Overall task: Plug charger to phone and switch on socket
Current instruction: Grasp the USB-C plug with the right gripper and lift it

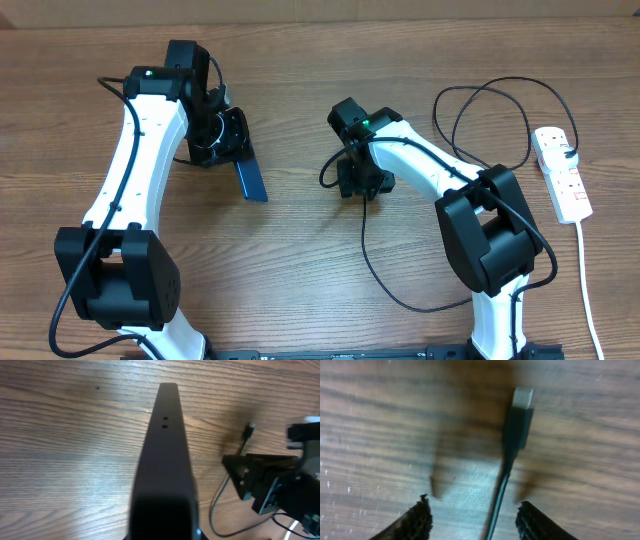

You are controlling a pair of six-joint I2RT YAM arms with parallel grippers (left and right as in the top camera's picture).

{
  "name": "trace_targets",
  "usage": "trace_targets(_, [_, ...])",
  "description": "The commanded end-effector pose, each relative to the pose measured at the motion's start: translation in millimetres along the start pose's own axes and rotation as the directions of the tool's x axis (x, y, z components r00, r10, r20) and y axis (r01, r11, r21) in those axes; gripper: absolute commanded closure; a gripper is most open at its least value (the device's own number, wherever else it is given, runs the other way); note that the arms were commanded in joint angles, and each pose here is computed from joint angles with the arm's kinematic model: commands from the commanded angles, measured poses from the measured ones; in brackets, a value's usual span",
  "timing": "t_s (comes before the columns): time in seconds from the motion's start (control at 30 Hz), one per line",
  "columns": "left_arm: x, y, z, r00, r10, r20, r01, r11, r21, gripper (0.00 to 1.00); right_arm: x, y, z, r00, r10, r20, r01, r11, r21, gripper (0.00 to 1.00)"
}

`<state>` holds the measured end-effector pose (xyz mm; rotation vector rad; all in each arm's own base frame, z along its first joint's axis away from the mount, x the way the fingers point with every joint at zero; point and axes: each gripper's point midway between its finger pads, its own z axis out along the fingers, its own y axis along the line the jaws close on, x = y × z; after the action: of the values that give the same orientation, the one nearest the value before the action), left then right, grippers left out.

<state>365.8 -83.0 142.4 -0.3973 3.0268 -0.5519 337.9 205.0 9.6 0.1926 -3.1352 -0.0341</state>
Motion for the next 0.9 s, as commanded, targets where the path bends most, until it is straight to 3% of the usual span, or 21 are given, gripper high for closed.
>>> trace_targets(0.0, [-4.8, 1.5, -8.4, 0.999, -0.007, 0.039, 0.008, 1.000, -0.024, 0.96, -10.7, -9.0, 4.2, 0.998, 0.053, 0.046, -0.055, 0.997, 0.046, 0.51])
trace_targets(0.13, [-6.1, 2.2, -8.7, 0.999, -0.012, 0.044, 0.013, 1.000, -0.024, 0.96, -9.9, -14.0, 10.8, 0.997, 0.064, 0.043, -0.066, 0.997, 0.043, 0.65])
trace_targets(0.33, [-12.4, -0.1, -9.2, 0.998, -0.004, 0.068, 0.005, 1.000, -0.012, 0.96, -11.8, -24.0, 10.8, 0.996, 0.081, 0.027, -0.082, 0.996, 0.028, 0.65])
trace_targets(0.5, [-13.0, -0.3, -9.1, 0.997, -0.002, 0.071, 0.003, 1.000, -0.012, 0.96, -14.0, -20.9, 10.1, 0.999, 0.040, -0.002, -0.040, 0.996, -0.075, 0.62])
trace_targets(0.87, [-13.6, 0.2, -9.3, 0.997, 0.010, 0.074, -0.009, 1.000, -0.016, 0.96, -21.2, -21.4, 9.5, 0.999, 0.050, 0.016, -0.048, 0.993, -0.103, 0.67])
